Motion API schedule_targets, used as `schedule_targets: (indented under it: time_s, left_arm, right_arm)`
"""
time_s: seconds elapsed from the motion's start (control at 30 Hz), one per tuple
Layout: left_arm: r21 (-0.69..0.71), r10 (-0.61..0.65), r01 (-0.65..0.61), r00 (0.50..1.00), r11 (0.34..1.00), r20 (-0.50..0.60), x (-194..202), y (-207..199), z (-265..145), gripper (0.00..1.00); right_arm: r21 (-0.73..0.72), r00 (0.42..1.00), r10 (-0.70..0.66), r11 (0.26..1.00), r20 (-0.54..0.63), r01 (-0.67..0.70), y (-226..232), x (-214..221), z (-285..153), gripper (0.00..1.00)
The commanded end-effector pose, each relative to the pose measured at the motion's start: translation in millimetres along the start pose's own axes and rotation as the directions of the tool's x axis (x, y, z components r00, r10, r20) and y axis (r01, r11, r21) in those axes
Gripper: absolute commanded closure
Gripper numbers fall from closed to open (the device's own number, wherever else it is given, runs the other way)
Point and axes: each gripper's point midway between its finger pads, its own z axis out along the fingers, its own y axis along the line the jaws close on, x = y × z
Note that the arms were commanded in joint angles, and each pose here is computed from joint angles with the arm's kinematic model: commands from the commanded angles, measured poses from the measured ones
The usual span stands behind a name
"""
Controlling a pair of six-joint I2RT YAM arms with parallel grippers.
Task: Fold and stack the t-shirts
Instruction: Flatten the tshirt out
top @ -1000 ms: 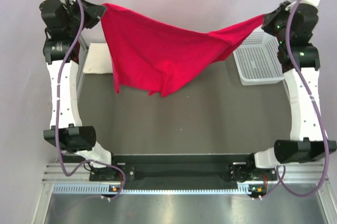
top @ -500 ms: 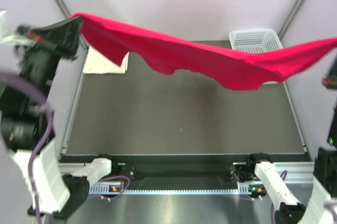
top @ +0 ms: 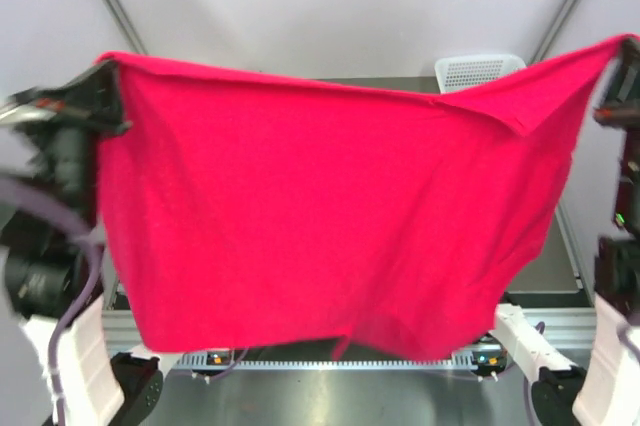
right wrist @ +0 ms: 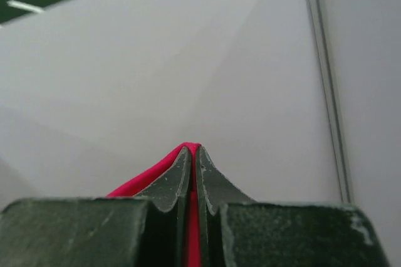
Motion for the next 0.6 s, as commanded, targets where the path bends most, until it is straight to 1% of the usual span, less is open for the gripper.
schedule_targets:
  time_s: [0.0, 0.03, 0.07, 0.1, 0.13, 0.17, 0.2, 0.23, 0.3, 0.33, 0.37, 0.4, 0.43, 0.47, 0.5, 0.53, 0.57]
  left_arm:
    - [-0.180, 0.078, -0.118, 0.974, 0.977, -0.212, 99, 53, 49, 1.00]
    - [-0.203, 0.092, -0.143, 0.966, 0.969, -0.241, 114, 63, 53, 1.00]
    - [-0.215, 0.116, -0.180, 0.954, 0.960, -0.277, 132, 72, 57, 1.00]
    - [-0.238, 0.129, -0.222, 0.928, 0.946, -0.350, 165, 88, 60, 1.00]
    - [-0.250, 0.139, -0.244, 0.917, 0.937, -0.374, 179, 96, 62, 1.00]
    - [-0.270, 0.152, -0.285, 0.892, 0.920, -0.426, 208, 113, 65, 1.00]
    - [-0.271, 0.158, -0.312, 0.868, 0.911, -0.471, 228, 122, 62, 1.00]
    - [-0.265, 0.166, -0.317, 0.868, 0.911, -0.469, 238, 126, 67, 1.00]
    - [-0.262, 0.159, -0.351, 0.818, 0.899, -0.552, 287, 150, 62, 1.00]
    - [-0.263, 0.155, -0.358, 0.806, 0.896, -0.571, 302, 160, 62, 1.00]
    - [-0.256, 0.148, -0.353, 0.799, 0.900, -0.582, 321, 167, 68, 1.00]
    - [-0.244, 0.137, -0.358, 0.769, 0.901, -0.624, 346, 178, 61, 1.00]
    - [-0.251, 0.130, -0.364, 0.760, 0.897, -0.637, 358, 188, 61, 1.00]
    - [-0.255, 0.125, -0.362, 0.760, 0.896, -0.638, 374, 197, 67, 1.00]
    - [-0.257, 0.117, -0.369, 0.743, 0.893, -0.659, 390, 208, 63, 1.00]
    - [-0.278, 0.098, -0.363, 0.745, 0.889, -0.660, 396, 219, 65, 1.00]
    - [-0.285, 0.082, -0.364, 0.731, 0.887, -0.677, 412, 231, 67, 1.00]
  right_arm:
    - [0.000, 0.987, 0.024, 1.000, -0.157, -0.024, -2, 83, 43, 1.00]
    - [0.003, 0.975, 0.031, 1.000, -0.219, -0.031, -5, 118, 53, 1.00]
    - [-0.015, 0.966, 0.037, 0.999, -0.256, -0.042, -3, 137, 57, 1.00]
    - [-0.010, 0.955, 0.055, 0.998, -0.290, -0.060, -4, 156, 60, 1.00]
    - [0.007, 0.932, 0.059, 0.998, -0.358, -0.060, -11, 194, 64, 1.00]
    - [0.018, 0.908, 0.074, 0.997, -0.411, -0.073, -15, 228, 64, 1.00]
    - [0.014, 0.912, 0.078, 0.997, -0.404, -0.079, -13, 226, 66, 1.00]
    - [0.029, 0.885, 0.077, 0.997, -0.459, -0.072, -20, 260, 63, 1.00]
    - [0.038, 0.868, 0.082, 0.997, -0.489, -0.073, -26, 289, 63, 1.00]
    - [0.056, 0.839, 0.085, 0.996, -0.538, -0.065, -34, 321, 58, 1.00]
    - [0.059, 0.832, 0.087, 0.996, -0.548, -0.064, -37, 335, 58, 1.00]
    - [0.065, 0.818, 0.089, 0.996, -0.568, -0.064, -39, 349, 57, 1.00]
    - [0.076, 0.787, 0.089, 0.996, -0.610, -0.054, -46, 377, 52, 1.00]
    - [0.072, 0.788, 0.092, 0.996, -0.609, -0.061, -46, 385, 54, 1.00]
    - [0.075, 0.776, 0.094, 0.995, -0.624, -0.060, -47, 396, 54, 1.00]
    - [0.083, 0.752, 0.095, 0.995, -0.652, -0.053, -51, 415, 51, 1.00]
    - [0.084, 0.747, 0.095, 0.995, -0.658, -0.052, -52, 422, 51, 1.00]
